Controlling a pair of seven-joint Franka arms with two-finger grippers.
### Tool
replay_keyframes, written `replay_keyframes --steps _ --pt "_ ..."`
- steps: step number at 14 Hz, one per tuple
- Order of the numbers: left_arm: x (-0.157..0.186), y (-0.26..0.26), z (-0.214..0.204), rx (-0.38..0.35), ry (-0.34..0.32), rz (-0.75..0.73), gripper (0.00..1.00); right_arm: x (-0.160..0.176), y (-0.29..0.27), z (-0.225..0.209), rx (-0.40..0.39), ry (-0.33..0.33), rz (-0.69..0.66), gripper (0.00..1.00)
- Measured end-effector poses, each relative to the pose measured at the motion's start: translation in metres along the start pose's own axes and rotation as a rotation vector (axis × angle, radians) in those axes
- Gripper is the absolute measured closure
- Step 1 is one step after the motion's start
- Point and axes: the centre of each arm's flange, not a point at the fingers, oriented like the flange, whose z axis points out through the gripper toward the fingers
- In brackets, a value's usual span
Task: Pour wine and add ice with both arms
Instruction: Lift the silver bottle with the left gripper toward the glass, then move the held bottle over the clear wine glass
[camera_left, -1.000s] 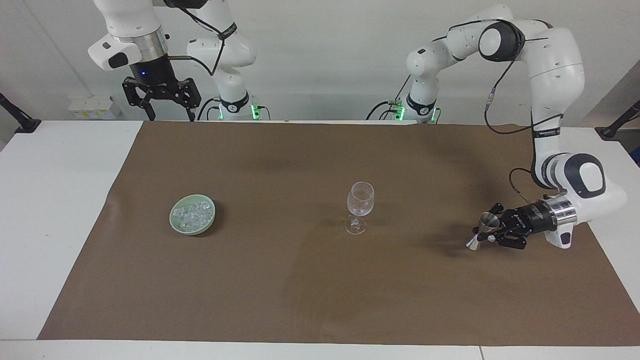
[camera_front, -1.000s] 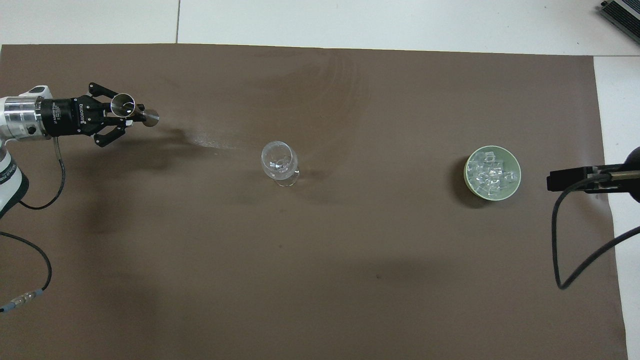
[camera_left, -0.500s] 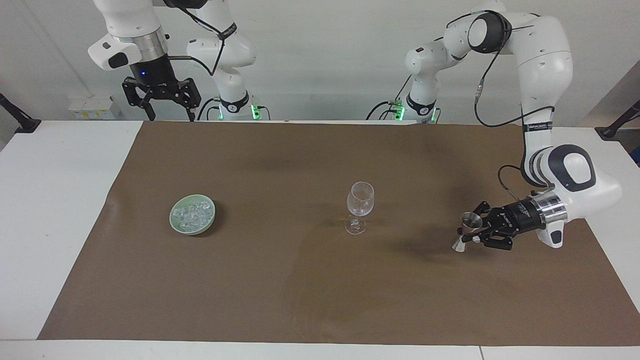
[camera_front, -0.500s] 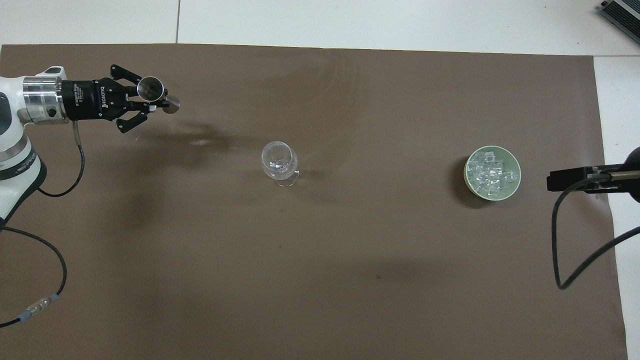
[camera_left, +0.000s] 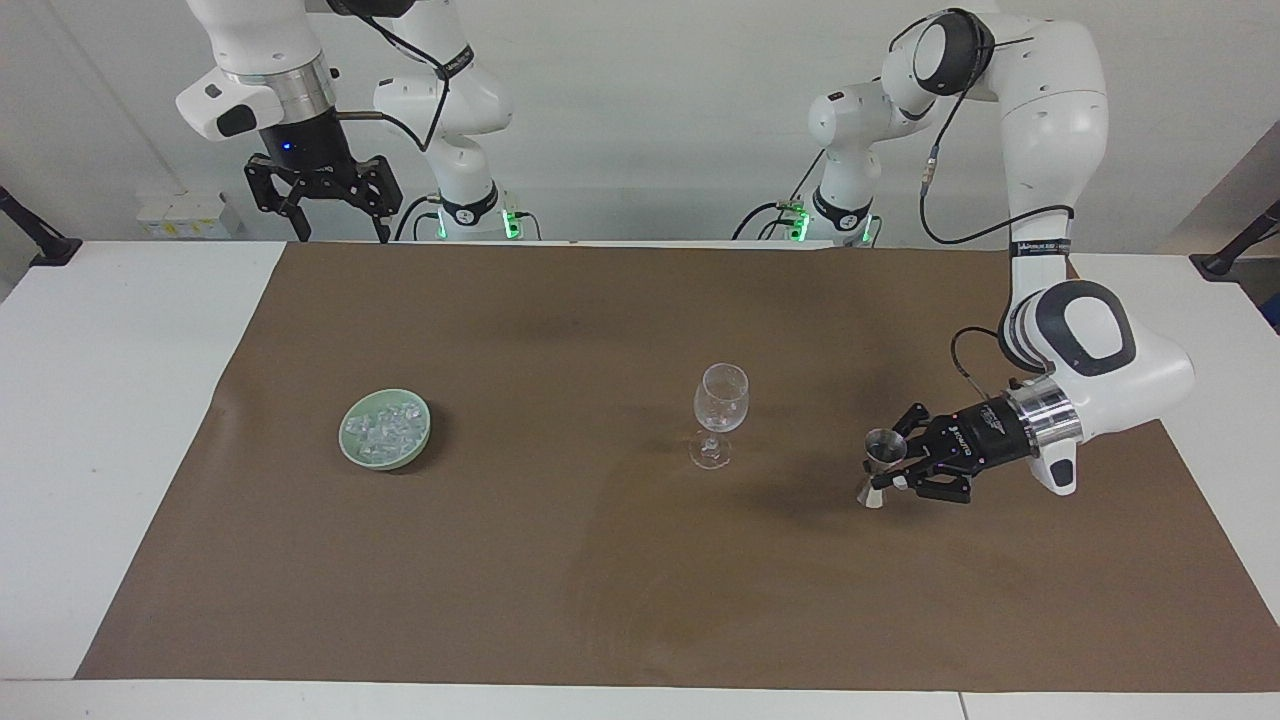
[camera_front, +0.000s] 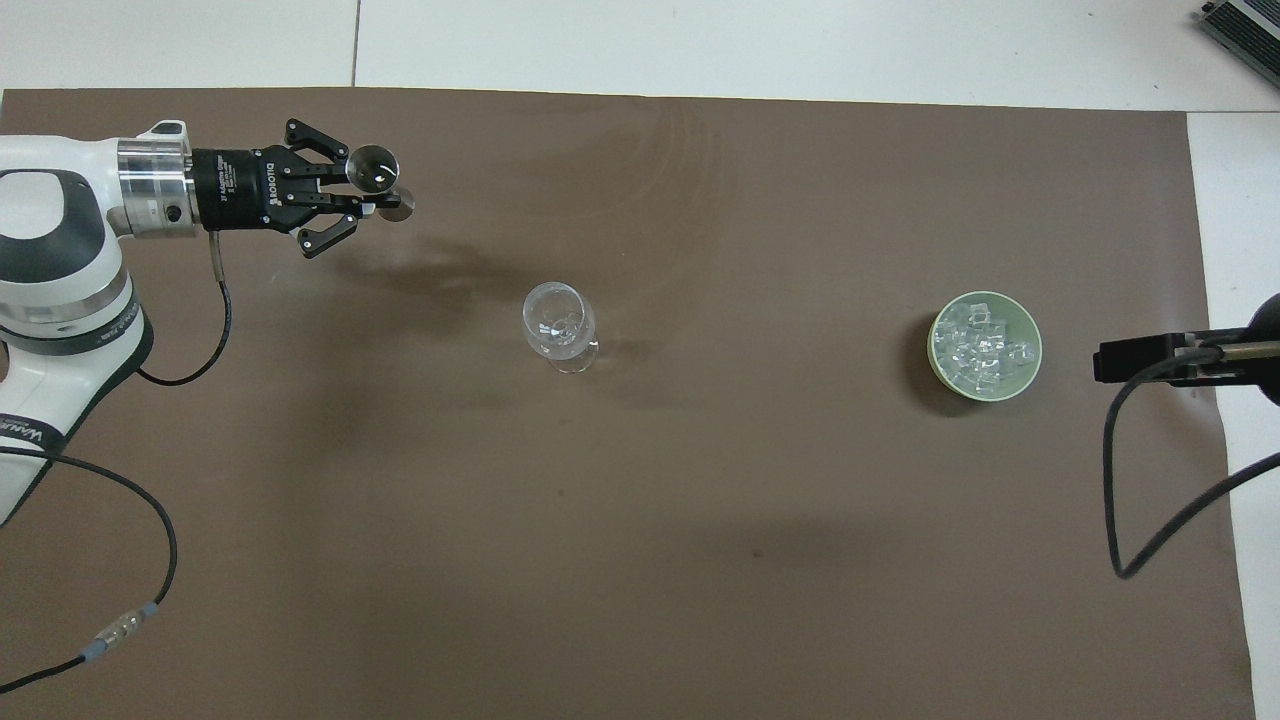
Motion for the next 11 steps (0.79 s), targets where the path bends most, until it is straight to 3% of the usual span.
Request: replay_keyframes --steps 5,11 --pt "-0.015 -0.014 0.022 0.018 0.021 0.005 0.78 0.000 0.000 0.000 0.000 0.000 0.000 0.00" --pt "-0.030 -0.032 0.023 -0.011 0.071 0.014 0.78 0.000 0.000 0.000 0.000 0.000 0.000 0.00"
